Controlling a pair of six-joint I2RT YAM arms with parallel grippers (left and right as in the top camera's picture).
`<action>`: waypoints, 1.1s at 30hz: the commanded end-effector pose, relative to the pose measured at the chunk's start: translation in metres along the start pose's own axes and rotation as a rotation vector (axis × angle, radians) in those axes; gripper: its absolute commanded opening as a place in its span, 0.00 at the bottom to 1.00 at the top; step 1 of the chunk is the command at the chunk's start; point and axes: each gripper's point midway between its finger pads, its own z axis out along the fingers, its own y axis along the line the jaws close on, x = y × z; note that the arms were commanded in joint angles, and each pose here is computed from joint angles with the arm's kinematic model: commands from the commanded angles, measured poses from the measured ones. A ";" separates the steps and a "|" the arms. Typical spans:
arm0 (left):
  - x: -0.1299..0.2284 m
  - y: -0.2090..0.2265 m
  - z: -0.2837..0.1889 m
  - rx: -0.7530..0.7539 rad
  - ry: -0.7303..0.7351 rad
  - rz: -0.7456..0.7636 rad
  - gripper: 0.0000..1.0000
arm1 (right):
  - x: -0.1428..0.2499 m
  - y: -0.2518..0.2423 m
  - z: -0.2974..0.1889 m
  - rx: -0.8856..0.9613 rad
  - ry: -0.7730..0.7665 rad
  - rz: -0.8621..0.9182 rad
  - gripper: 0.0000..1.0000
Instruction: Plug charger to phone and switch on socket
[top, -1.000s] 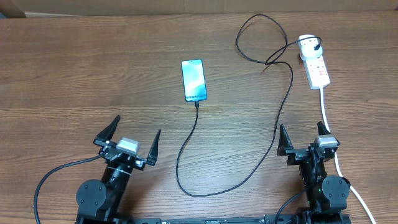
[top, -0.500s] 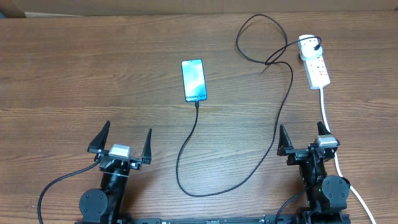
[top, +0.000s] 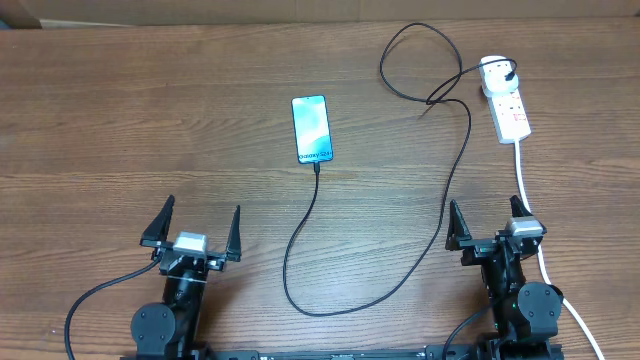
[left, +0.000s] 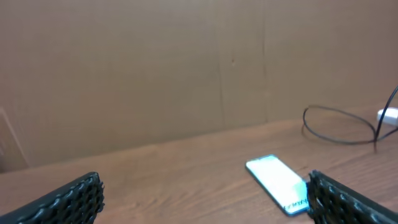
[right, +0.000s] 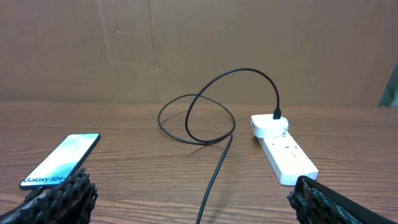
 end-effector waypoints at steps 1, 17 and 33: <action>0.015 0.009 -0.001 -0.041 0.052 -0.013 0.99 | 0.002 0.001 0.000 -0.005 -0.003 0.002 1.00; 0.048 0.013 -0.006 -0.063 0.189 -0.025 0.99 | 0.002 0.001 0.000 -0.005 -0.003 0.002 1.00; 0.050 0.028 -0.008 -0.136 0.190 -0.123 1.00 | 0.002 0.001 0.000 -0.005 -0.003 0.002 1.00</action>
